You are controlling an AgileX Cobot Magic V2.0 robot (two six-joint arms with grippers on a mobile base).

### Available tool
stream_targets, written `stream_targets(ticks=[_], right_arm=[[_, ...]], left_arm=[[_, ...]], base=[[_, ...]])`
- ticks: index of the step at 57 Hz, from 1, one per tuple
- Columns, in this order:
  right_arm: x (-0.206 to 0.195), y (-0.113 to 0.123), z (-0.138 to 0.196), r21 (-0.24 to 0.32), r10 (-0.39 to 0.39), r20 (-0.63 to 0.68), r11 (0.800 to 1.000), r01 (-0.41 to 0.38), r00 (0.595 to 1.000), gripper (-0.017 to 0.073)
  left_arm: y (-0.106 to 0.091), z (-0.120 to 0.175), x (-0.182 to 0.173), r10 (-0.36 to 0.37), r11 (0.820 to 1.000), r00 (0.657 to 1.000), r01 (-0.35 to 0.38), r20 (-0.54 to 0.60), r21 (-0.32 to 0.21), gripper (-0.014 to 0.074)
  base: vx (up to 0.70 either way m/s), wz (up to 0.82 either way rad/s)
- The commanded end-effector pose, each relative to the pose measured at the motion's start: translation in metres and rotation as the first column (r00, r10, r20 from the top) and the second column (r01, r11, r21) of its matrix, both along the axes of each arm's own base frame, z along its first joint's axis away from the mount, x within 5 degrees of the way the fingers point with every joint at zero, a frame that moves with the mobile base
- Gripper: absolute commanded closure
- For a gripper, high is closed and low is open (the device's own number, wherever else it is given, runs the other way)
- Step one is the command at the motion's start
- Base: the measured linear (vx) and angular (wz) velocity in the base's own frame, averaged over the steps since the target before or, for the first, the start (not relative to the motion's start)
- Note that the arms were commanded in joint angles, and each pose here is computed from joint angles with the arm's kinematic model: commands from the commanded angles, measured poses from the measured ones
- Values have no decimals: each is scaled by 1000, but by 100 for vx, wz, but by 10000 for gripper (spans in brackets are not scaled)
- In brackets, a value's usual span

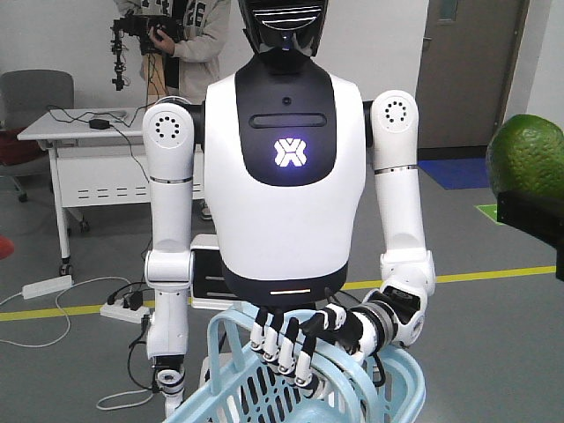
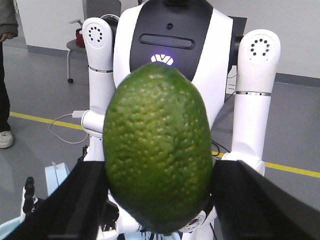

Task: Pick snacks and fruit into basket
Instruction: 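Move the right gripper with the lime over the light-blue basket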

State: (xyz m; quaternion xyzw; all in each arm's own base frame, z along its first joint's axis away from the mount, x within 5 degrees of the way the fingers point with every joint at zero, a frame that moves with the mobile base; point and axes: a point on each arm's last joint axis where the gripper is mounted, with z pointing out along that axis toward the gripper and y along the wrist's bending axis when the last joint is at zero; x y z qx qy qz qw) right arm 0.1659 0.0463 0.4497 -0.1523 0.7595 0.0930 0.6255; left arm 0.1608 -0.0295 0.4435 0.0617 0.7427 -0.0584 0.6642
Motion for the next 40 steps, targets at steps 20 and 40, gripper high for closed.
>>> stream_targets(ticks=[20,40], right_arm=[[-2,-2,18,34,-23,112,999,19,993,566],[-2,-2,18,34,-23,112,999,19,993,566]], left_arm=[[-1,17,-5,-9,999,993,13,116,-33,600],[-1,17,-5,-9,999,993,13,116,-33,600]], base=[[0,0],[0,0]])
